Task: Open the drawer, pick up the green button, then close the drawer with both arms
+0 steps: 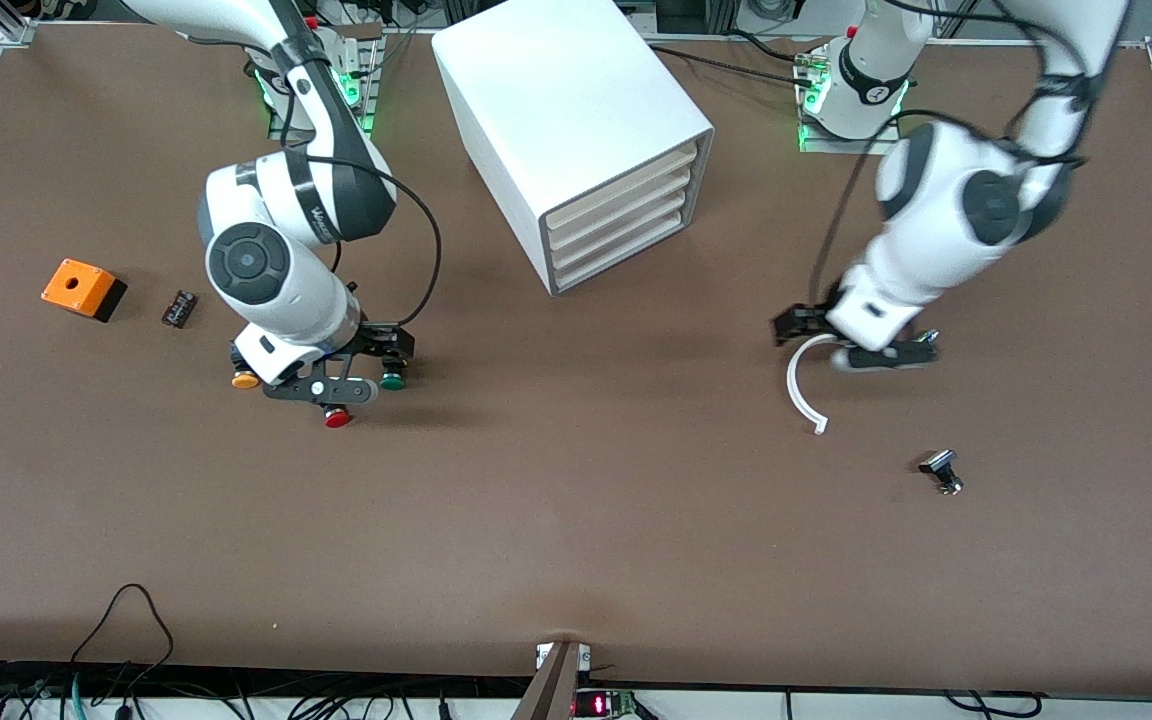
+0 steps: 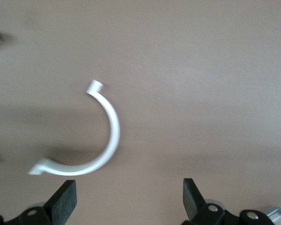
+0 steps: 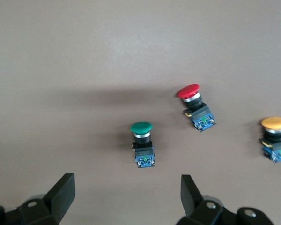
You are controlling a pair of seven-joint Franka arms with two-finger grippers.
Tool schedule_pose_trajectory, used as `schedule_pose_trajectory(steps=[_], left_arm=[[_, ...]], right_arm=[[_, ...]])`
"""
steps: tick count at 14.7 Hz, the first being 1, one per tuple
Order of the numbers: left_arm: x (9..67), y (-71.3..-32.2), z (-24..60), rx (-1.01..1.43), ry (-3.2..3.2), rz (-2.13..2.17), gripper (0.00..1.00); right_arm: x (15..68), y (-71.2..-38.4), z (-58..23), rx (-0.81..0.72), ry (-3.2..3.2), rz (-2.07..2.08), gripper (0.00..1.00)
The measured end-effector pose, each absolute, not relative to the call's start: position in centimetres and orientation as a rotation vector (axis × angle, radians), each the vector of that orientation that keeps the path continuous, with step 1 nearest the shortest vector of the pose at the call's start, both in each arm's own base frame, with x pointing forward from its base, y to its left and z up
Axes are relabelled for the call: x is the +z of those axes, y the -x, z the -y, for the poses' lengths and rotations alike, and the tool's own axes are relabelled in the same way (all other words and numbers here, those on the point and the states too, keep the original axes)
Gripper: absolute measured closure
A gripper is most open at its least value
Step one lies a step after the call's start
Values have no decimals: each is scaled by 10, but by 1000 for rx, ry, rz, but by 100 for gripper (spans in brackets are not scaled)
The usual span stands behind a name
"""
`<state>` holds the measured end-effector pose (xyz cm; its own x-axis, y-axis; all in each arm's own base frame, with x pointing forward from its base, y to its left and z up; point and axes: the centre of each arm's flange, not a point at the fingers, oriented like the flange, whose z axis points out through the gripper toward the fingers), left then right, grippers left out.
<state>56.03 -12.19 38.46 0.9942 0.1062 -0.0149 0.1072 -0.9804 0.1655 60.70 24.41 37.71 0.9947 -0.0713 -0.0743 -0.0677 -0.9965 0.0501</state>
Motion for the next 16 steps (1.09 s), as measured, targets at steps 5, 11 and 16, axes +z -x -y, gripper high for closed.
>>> schedule_pose_trajectory(steps=[5, 11, 16], left_arm=[[551, -556, 49, -71, -3078, -31, 0], [589, -550, 39, -106, -3110, -45, 0], [585, -552, 38, -119, -3108, -48, 0]], right_arm=[[438, -637, -182, -56, -3122, 303, 0], [513, -639, -31, 40, -3158, 281, 0], [553, -607, 20, -22, -3075, 306, 0]])
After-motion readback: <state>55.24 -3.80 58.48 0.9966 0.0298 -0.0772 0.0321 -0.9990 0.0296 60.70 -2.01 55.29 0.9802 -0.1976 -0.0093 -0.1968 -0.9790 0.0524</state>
